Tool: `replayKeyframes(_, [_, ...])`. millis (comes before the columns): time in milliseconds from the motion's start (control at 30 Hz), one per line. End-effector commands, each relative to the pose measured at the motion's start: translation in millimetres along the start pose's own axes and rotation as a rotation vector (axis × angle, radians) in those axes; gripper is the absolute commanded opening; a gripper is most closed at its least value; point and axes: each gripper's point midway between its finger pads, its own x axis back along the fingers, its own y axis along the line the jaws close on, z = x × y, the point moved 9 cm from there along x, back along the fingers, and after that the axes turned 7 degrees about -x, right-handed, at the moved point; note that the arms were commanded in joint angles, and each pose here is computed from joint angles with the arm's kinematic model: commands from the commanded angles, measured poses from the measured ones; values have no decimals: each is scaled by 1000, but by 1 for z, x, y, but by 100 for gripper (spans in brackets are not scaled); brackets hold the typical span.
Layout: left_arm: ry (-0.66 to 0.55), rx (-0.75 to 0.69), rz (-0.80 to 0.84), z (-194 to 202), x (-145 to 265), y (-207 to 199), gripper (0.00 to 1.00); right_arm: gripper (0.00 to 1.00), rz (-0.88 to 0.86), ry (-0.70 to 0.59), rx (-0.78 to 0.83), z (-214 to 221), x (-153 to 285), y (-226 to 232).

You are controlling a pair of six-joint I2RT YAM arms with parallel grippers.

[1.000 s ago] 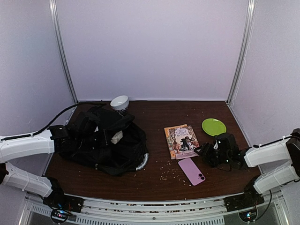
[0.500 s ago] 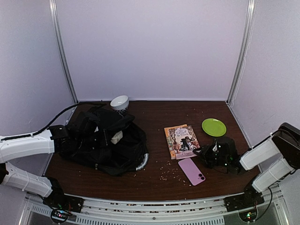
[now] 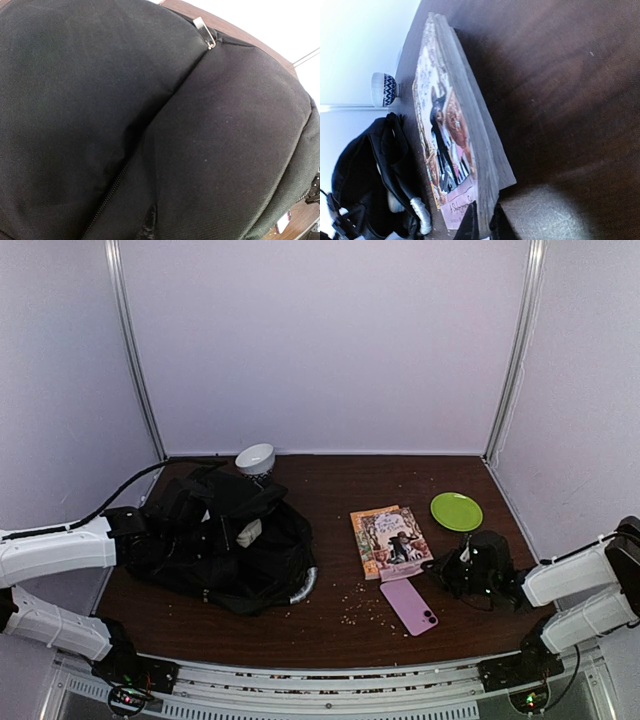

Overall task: Pack the student bag
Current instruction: Pick up the book from the center of the board, then place the book in the student bag.

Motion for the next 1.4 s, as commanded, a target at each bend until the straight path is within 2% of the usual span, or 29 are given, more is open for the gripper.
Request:
replayKeyframes(0, [-30, 25, 24, -8, 3, -3, 0, 0, 15, -53, 68, -5, 6, 11])
replayKeyframes(200, [-65, 22, 25, -14, 11, -4, 0, 0, -30, -133, 235, -16, 40, 58])
replayKeyframes(333, [-95, 8, 17, -24, 20, -6, 0, 0, -103, -109, 381, -11, 63, 92])
replayKeyframes(433, [-121, 6, 32, -30, 29, -8, 0, 0, -145, 33, 467, 4, 67, 112])
replayKeyframes(567, [-167, 1, 73, -41, 42, -13, 0, 0, -251, 246, 490, 34, 65, 126])
replayKeyframes(833, [-249, -20, 159, -54, 63, -18, 0, 0, -513, 528, 544, 96, 66, 185])
replayKeyframes(1033, [-280, -44, 229, -56, 74, -21, 0, 0, -579, 655, 508, 123, 48, 202])
replayKeyframes(1167, [-283, -40, 208, -54, 75, -16, 0, 0, -553, 619, 502, 122, 44, 200])
replayKeyframes(1233, [-275, -38, 184, -52, 73, -14, 0, 0, -540, 564, 533, 116, 51, 201])
replayKeyframes(1367, [-256, -34, 118, -49, 64, -9, 0, 0, -540, 535, 563, 110, 67, 204])
